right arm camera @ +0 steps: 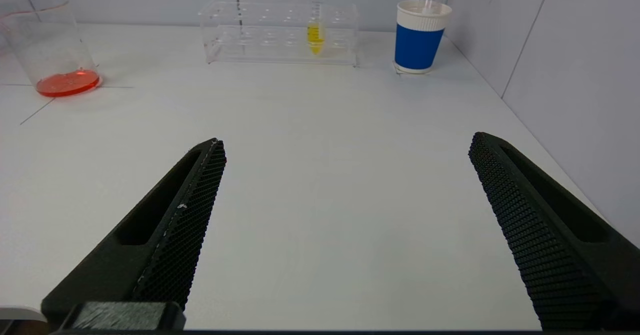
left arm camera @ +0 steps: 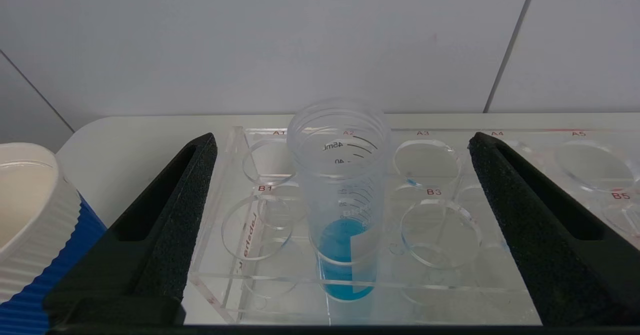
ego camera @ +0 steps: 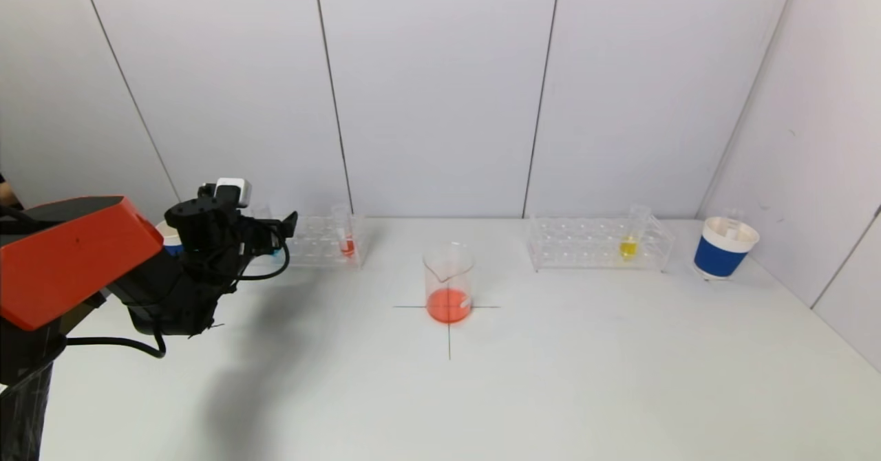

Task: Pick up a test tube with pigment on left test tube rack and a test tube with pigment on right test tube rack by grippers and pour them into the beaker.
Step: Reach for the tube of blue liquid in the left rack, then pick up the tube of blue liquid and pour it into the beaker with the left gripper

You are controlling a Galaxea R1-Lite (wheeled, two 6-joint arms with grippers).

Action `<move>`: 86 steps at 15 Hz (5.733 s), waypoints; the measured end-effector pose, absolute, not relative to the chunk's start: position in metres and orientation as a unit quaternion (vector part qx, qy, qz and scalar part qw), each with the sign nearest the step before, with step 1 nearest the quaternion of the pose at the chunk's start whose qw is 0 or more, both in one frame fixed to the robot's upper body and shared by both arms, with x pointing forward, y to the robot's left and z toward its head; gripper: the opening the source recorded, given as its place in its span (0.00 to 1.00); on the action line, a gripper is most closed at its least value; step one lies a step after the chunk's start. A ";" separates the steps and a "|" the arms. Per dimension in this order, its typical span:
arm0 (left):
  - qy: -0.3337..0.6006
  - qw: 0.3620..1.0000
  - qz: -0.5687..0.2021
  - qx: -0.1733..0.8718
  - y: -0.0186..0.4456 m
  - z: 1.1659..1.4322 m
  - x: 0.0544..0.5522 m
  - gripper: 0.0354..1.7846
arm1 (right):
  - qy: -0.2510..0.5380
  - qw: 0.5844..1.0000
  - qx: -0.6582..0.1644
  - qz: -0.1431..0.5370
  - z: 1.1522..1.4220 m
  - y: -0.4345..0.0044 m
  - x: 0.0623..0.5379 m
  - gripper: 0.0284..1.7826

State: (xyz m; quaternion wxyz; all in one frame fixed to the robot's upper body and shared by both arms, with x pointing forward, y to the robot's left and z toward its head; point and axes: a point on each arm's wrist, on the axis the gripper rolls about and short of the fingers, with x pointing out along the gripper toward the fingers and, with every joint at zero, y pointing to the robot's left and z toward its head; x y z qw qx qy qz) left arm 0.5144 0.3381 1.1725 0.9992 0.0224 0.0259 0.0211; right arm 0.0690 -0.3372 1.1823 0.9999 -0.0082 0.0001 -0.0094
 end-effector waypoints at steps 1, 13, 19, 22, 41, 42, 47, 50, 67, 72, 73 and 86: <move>0.028 0.999 0.021 0.022 0.338 1.172 0.515 0.99 | 0.000 1.000 -0.008 -0.009 1.182 -0.337 0.069 0.99; 0.027 0.999 0.024 0.022 0.341 1.170 0.517 0.99 | 0.000 1.000 -0.008 -0.009 1.182 -0.337 0.069 0.99; 0.026 0.999 0.024 0.022 0.341 1.171 0.519 0.99 | 0.000 1.000 -0.008 -0.009 1.182 -0.337 0.069 0.99; 0.027 0.999 0.024 0.022 0.341 1.171 0.519 0.99 | 0.000 1.000 -0.008 -0.009 1.182 -0.337 0.069 0.99; 0.024 0.999 0.023 0.022 0.340 1.171 0.520 0.24 | 0.000 1.000 -0.008 -0.009 1.182 -0.337 0.069 0.99; 0.024 0.999 0.023 0.022 0.340 1.171 0.520 0.24 | 0.000 1.000 -0.008 -0.009 1.182 -0.337 0.069 0.99; 0.024 0.999 0.023 0.022 0.340 1.172 0.520 0.24 | 0.000 1.000 -0.008 -0.009 1.182 -0.337 0.069 0.99; 0.022 0.999 0.024 0.022 0.340 1.174 0.520 0.24 | 0.000 1.000 -0.008 -0.009 1.182 -0.337 0.069 0.99; 0.004 0.999 0.026 0.021 0.340 1.230 0.516 0.24 | 0.000 1.000 -0.008 -0.009 1.182 -0.337 0.069 0.99; -0.003 0.999 0.025 0.022 0.339 1.247 0.513 0.24 | 0.000 1.000 -0.008 -0.010 1.182 -0.337 0.069 0.99; -0.004 0.999 0.024 0.022 0.339 1.251 0.512 0.24 | 0.000 1.000 -0.008 -0.009 1.182 -0.337 0.069 0.99; -0.001 0.999 -0.023 0.032 0.303 1.317 0.488 0.24 | 0.000 1.000 -0.008 -0.009 1.182 -0.337 0.069 0.99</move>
